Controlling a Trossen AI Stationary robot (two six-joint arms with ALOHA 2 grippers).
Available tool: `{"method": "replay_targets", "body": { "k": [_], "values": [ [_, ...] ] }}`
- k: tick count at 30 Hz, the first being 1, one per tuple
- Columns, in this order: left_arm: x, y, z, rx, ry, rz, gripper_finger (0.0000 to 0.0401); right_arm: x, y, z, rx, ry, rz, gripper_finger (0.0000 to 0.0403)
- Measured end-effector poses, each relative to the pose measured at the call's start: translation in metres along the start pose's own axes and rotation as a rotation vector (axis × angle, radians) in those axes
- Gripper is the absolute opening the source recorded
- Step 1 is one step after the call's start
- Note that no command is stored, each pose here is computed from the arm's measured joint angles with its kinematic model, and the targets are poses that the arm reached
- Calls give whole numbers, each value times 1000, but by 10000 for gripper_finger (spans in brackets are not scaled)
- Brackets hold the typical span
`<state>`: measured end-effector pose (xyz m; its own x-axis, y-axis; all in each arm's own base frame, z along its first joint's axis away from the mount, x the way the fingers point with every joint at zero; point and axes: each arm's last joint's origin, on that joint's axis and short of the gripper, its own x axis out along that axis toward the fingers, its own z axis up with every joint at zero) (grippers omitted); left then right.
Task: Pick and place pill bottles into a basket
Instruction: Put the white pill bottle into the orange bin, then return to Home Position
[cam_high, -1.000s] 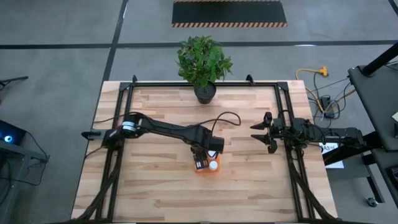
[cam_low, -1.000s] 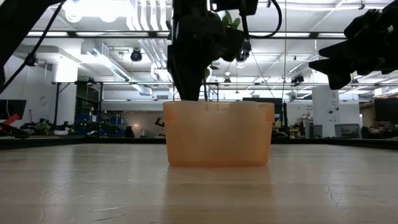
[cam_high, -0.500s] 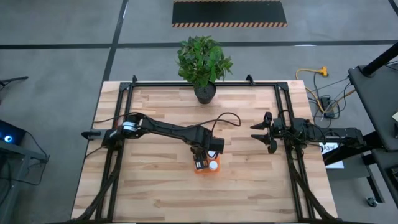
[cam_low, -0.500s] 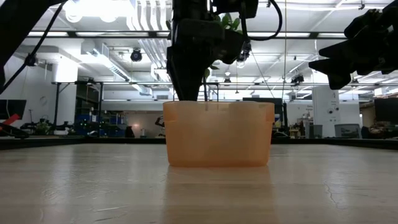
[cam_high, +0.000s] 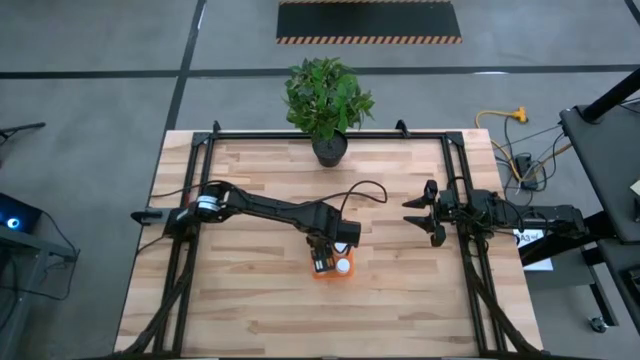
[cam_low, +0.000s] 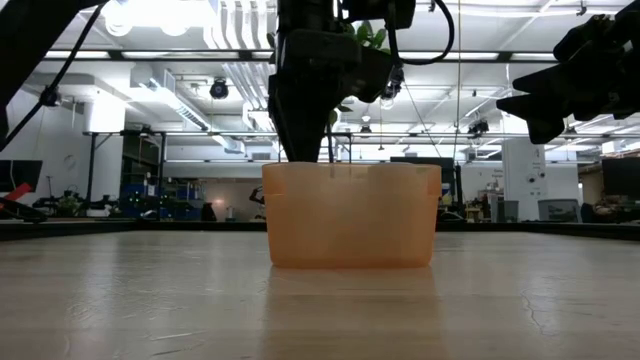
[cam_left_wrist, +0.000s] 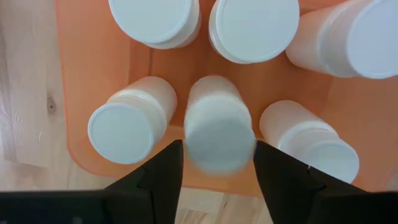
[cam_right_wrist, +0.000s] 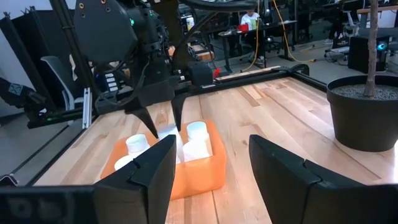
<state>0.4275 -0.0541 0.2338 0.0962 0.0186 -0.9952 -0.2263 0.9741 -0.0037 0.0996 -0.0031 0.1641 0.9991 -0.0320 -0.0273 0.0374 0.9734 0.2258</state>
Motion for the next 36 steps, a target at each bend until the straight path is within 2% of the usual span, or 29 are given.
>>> {"method": "replay_targets", "body": {
  "k": [8,31,33,36],
  "values": [
    [0,0,0,0,-1,-1,210,0,0,0,0,0,0,192],
    [-16,2,-3,-6,-34,-13,212,0,0,0,0,-1,1,192],
    [-20,0,-5,4,-38,-34,212,0,0,0,0,0,1,192],
    [-32,-5,-10,91,-63,-72,212,0,0,0,0,0,1,192]
  ]
}}
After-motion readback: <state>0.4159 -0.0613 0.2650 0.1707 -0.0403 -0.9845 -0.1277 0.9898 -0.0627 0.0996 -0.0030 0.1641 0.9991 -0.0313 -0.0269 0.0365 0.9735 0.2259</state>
